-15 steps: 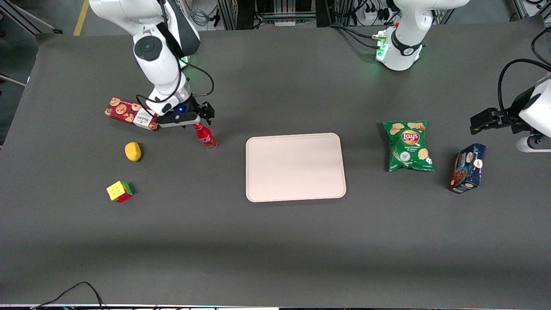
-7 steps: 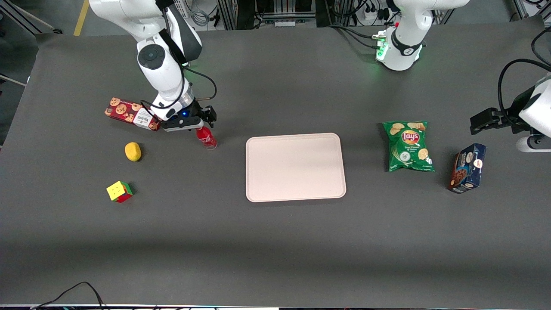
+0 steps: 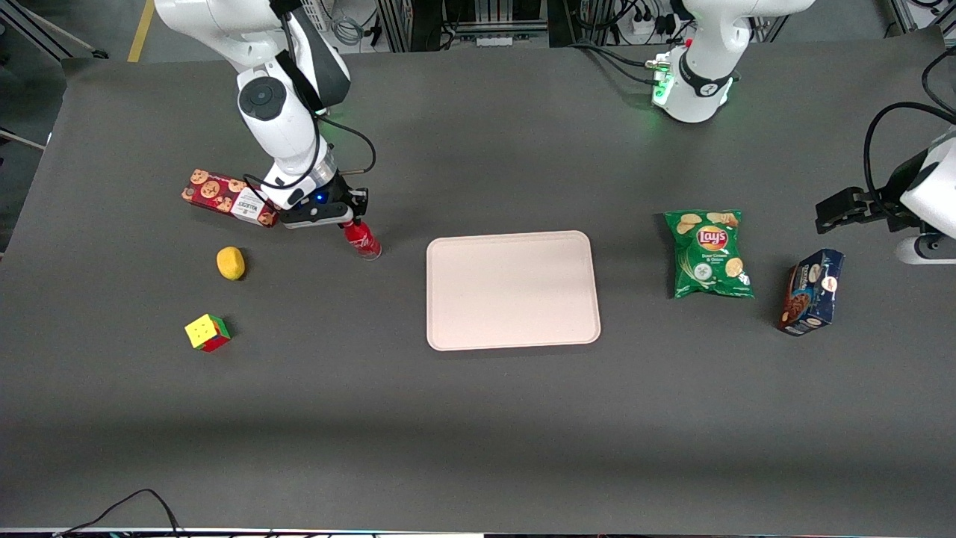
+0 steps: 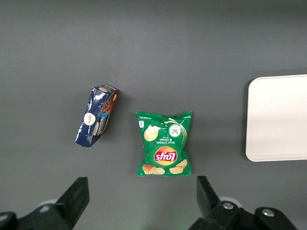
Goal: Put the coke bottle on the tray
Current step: 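Lift the bottle and carry it over the white tray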
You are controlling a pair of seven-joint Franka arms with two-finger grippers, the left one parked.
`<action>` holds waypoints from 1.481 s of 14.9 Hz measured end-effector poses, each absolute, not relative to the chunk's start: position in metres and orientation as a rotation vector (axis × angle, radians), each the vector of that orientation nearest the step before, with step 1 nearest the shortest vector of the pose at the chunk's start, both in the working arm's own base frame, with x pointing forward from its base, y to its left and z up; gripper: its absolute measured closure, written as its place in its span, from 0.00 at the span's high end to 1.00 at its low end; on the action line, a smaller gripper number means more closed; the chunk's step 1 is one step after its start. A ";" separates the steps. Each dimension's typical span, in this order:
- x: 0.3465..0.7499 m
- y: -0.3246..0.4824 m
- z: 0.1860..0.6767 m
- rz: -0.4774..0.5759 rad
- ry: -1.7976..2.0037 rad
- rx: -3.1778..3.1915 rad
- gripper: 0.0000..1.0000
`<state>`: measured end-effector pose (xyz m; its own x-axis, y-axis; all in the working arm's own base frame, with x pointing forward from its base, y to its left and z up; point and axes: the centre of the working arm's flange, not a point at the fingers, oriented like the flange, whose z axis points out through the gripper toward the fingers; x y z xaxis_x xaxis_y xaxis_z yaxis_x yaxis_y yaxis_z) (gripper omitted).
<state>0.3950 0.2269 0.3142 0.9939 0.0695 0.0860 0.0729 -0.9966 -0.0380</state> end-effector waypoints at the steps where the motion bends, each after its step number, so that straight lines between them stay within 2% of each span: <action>1: 0.395 0.227 0.315 -0.130 -0.111 -3.096 0.33; 4: 0.402 0.233 0.337 -0.093 -0.115 -3.114 0.33; 7: 0.420 0.252 0.415 -0.033 -0.121 -3.138 0.33; 11: 0.441 0.277 0.529 -0.031 -0.070 -3.113 0.33; 14: 0.470 0.294 0.570 -0.034 -0.015 -3.081 0.33; 17: 0.501 0.342 0.556 -0.031 0.037 -3.102 0.33; 22: 0.532 0.436 0.457 0.048 0.145 -3.141 0.33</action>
<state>0.5317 0.4361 0.4571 0.9953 -0.0924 -0.0302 -0.0924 -0.9957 0.0041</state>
